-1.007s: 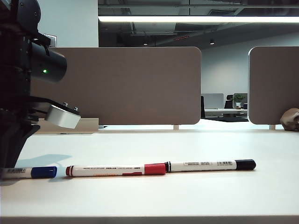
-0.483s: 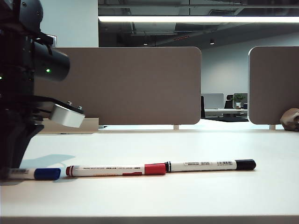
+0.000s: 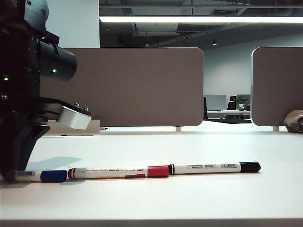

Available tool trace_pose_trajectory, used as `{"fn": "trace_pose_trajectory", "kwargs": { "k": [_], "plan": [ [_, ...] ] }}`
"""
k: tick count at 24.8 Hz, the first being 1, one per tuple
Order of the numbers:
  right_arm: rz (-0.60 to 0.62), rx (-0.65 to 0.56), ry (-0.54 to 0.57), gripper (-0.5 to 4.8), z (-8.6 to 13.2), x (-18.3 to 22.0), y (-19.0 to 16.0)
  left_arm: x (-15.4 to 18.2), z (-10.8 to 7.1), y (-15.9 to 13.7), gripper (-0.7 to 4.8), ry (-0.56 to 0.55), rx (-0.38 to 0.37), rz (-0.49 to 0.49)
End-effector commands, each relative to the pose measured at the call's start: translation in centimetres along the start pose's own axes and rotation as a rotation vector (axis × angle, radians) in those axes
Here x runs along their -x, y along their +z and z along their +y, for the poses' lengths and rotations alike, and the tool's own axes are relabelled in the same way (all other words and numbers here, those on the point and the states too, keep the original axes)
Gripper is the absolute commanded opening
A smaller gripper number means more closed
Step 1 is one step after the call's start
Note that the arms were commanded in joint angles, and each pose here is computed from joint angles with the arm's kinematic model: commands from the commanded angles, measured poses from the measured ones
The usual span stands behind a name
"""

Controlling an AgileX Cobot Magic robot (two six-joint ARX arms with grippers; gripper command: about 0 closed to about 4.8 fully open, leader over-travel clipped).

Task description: Pick up the markers one by one and line them up horizontally in a straight line on the table.

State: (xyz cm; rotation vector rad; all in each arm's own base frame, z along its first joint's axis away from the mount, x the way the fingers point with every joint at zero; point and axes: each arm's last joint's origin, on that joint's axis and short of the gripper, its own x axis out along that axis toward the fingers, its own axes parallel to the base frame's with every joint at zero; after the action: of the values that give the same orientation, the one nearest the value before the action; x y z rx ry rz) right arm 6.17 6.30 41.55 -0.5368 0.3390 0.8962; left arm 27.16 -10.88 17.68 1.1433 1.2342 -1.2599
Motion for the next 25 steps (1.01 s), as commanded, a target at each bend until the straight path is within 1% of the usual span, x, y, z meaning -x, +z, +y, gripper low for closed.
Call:
{"fn": "trace_pose_trajectory", "kwargs": {
  "k": [1,6,10,15,20,21,22,25],
  "plan": [
    [-0.017,-0.001,-0.005,-0.07,-0.05,0.15,0.14,-0.11,0.25,0.02,0.76,0.027,0.012,0.004],
    [-0.017,-0.001,-0.005,-0.07,-0.05,0.15,0.14,-0.11,0.30,0.02,0.75,0.032,0.017,0.002],
    [-0.017,-0.008,-0.005,-0.07,-0.05,0.14,0.14,-0.10,0.54,0.12,0.75,0.056,0.058,-0.009],
    [-0.017,-0.008,-0.005,-0.07,-0.05,0.15,0.14,-0.10,0.52,0.12,0.77,0.054,0.058,-0.009],
    [-0.017,-0.008,-0.005,-0.07,-0.05,0.15,0.14,-0.10,0.45,0.10,0.97,0.047,0.058,-0.006],
    [-0.017,-0.008,-0.005,-0.07,-0.05,0.15,0.14,-0.10,0.44,0.09,1.34,0.046,0.059,-0.005],
    [-0.017,-0.008,-0.005,-0.07,-0.05,0.15,0.14,-0.09,0.42,0.09,1.51,0.045,0.060,-0.005],
    [-0.017,-0.008,-0.005,-0.07,-0.05,0.15,0.14,-0.08,0.39,0.07,1.57,0.042,0.060,-0.003]
  ]
}}
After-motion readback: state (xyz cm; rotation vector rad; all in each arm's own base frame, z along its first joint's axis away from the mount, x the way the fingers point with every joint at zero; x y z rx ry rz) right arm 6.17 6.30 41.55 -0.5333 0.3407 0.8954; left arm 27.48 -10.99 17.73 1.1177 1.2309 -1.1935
